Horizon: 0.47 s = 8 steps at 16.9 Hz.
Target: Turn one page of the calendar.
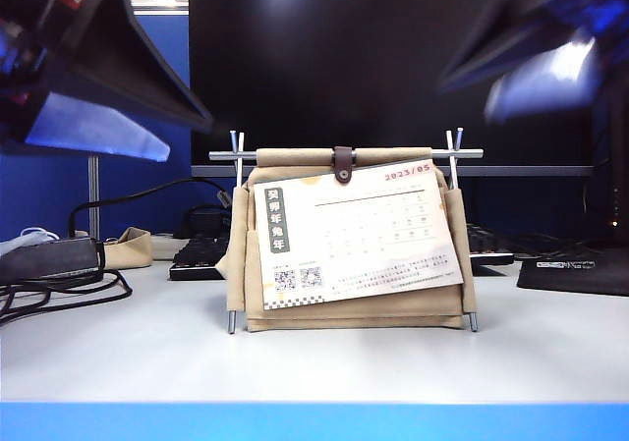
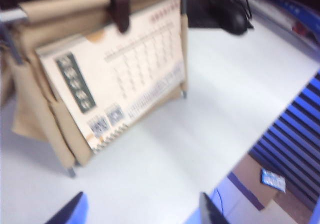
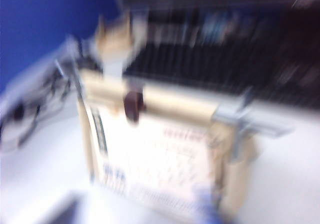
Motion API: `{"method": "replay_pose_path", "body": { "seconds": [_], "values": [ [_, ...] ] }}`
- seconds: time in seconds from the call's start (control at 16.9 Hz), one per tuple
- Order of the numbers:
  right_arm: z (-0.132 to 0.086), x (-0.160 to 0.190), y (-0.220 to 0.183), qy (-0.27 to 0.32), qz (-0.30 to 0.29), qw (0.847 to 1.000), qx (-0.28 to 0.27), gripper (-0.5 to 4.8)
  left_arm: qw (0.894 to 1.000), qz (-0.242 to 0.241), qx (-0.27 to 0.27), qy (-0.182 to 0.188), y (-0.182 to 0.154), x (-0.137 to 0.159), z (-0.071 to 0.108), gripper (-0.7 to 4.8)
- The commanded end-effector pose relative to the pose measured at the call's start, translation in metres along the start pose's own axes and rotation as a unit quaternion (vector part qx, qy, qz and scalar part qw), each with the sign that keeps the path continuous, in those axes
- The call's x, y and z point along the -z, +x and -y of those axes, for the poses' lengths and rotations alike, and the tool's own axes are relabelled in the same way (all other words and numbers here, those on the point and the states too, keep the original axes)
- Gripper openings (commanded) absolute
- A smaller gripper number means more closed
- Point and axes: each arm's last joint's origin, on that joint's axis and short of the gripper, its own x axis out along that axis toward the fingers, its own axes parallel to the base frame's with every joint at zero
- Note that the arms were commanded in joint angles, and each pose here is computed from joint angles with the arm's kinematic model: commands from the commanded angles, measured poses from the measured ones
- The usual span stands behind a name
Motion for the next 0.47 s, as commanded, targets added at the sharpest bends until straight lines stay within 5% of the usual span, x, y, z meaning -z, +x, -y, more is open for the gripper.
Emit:
{"method": "replay_pose_path", "body": {
  "seconds": [0.06, 0.47],
  "values": [
    [0.013, 0.011, 0.038, 0.083, -0.113, 0.987, -0.072, 4.31, 1.000, 0.009, 0.002, 0.001, -0.001, -0.002, 0.000, 2.83],
    [0.043, 0.037, 0.065, 0.131, -0.178, 0.974, -0.050, 4.31, 1.000, -0.017, -0.001, -0.001, -0.001, 0.003, 0.000, 2.83]
  ]
}}
